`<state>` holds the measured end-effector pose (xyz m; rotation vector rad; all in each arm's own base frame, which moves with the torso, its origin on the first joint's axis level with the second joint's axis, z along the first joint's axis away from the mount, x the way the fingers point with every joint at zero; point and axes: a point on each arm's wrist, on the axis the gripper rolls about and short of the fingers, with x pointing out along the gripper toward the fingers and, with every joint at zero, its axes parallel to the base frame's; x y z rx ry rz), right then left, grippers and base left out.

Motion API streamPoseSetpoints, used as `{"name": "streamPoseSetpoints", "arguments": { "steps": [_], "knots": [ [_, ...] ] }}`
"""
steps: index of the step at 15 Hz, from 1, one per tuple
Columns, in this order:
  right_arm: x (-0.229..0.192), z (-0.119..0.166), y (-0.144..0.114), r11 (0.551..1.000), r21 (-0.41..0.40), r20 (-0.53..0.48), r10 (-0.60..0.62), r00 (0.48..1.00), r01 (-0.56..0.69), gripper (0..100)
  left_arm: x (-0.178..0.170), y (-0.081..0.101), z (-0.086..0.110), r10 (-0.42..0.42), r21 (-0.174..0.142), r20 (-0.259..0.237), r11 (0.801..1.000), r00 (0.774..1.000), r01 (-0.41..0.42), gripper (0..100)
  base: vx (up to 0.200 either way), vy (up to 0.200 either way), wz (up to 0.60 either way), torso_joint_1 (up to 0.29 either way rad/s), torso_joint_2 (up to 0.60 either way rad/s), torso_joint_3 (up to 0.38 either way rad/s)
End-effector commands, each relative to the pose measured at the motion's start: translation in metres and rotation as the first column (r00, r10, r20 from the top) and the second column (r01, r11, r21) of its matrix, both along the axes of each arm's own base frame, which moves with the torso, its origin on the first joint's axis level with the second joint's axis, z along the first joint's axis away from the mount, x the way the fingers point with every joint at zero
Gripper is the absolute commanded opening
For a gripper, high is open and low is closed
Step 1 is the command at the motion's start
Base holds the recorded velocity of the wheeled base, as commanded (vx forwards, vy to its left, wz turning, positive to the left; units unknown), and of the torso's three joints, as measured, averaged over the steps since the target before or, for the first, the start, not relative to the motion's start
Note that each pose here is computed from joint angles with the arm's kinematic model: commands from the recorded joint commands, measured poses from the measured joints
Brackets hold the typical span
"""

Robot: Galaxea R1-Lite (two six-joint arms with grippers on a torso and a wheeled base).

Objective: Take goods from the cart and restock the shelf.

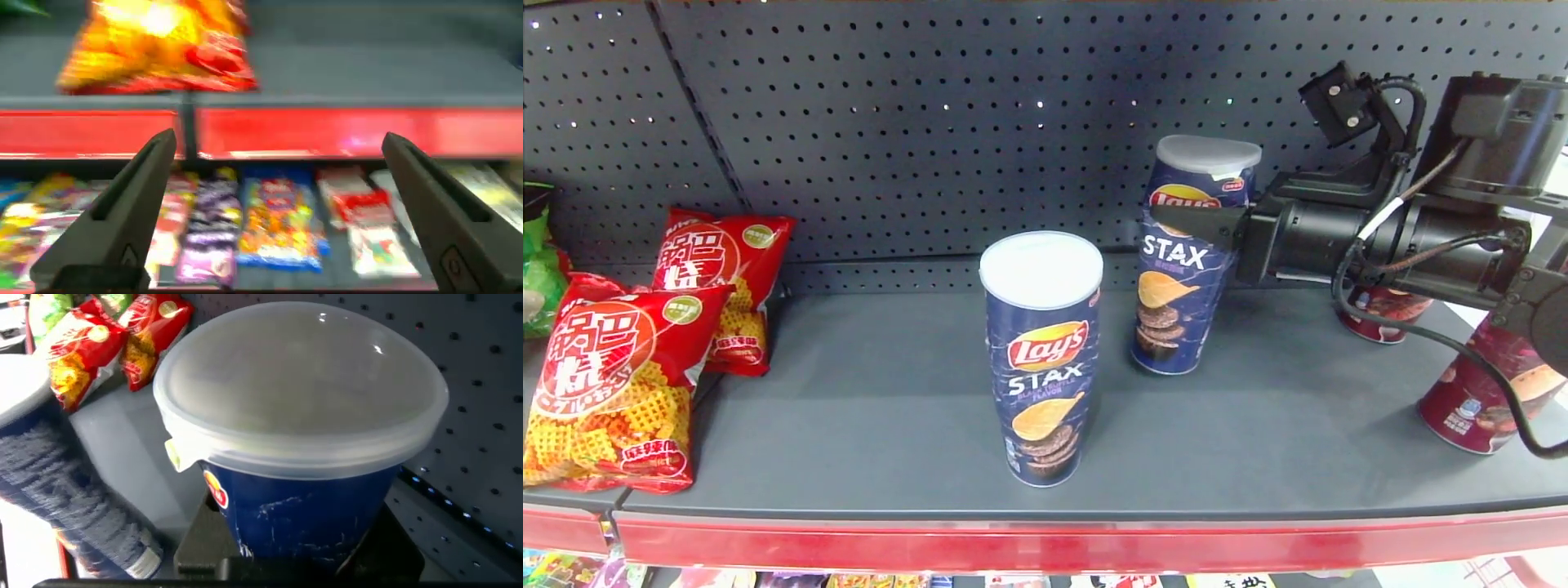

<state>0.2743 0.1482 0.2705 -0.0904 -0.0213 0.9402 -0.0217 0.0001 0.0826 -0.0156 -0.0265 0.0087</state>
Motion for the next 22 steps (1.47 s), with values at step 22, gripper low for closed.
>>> {"name": "streamPoseSetpoints", "arguments": {
  "steps": [22],
  "knots": [
    [0.058,0.007,0.072,0.971,0.039,0.076,0.231,0.97,-0.235,0,-0.001,0.0,-0.007,0.0,-0.008,-0.034,1.0,0.999,0.0,100,0.0,0.0,0.0,0.0,0.0,0.0]
  ]
}}
